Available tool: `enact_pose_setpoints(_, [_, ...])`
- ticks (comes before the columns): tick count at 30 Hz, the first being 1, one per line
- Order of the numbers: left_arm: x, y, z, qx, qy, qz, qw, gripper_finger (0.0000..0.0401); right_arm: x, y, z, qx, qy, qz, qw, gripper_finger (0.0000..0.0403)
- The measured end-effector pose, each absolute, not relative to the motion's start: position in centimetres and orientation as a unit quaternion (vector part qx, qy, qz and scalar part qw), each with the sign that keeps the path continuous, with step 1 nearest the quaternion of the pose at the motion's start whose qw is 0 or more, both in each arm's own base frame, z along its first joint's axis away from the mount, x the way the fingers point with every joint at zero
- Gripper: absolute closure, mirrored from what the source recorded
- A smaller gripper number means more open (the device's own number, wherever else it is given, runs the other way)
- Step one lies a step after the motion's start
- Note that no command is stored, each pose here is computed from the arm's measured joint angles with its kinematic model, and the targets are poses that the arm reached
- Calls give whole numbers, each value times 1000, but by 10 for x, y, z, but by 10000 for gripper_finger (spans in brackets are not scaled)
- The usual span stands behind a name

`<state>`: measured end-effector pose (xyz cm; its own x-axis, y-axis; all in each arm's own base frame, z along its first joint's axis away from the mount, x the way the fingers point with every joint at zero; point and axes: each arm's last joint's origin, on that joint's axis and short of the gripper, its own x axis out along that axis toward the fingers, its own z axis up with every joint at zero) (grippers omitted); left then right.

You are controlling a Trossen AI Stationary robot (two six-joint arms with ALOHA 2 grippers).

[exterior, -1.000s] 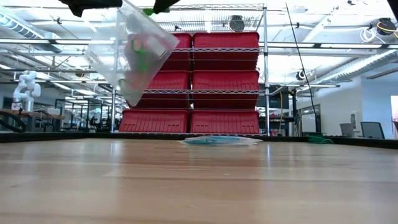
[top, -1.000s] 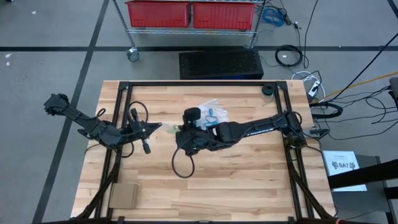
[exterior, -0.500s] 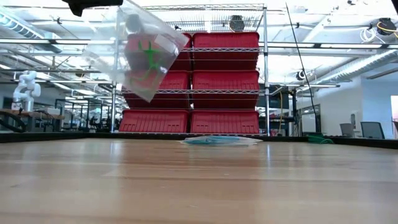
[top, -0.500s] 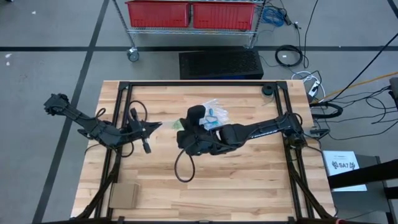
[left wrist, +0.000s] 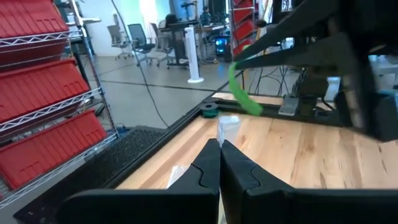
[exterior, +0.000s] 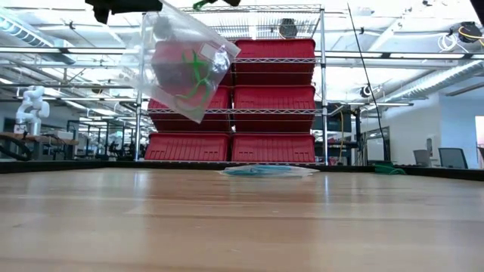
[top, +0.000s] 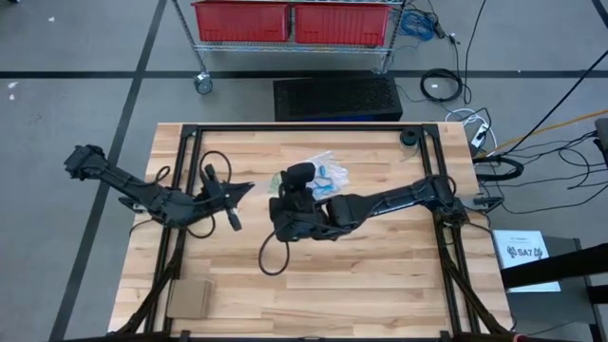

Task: Sort rubber bands
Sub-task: Put the green rubber band into the open transparent zip lock bag

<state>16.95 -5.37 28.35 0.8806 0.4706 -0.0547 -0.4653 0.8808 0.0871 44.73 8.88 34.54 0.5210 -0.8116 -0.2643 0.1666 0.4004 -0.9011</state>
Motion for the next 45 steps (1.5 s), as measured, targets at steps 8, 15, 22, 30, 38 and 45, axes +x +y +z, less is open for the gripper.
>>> enact_pose_setpoints(8, [170,-54,284,34,35,239,970,401,452,81,340,-434,371,-345,745,403])
enact_pose_setpoints(15, [170,-54,284,34,35,238,970,401,450,80,340,-430,372,-345,747,403])
enact_pose_setpoints(22, [170,-54,284,33,35,239,970,401,447,80,336,-422,384,-335,750,403])
enact_pose_setpoints(30, [170,-54,284,33,34,239,970,401,450,84,326,-391,394,-270,787,403])
enact_pose_setpoints(38, [170,-54,284,33,35,238,970,401,452,85,324,-370,397,-227,809,403])
enact_pose_setpoints(45, [170,-54,284,40,37,229,972,401,452,74,330,-372,396,-234,806,403])
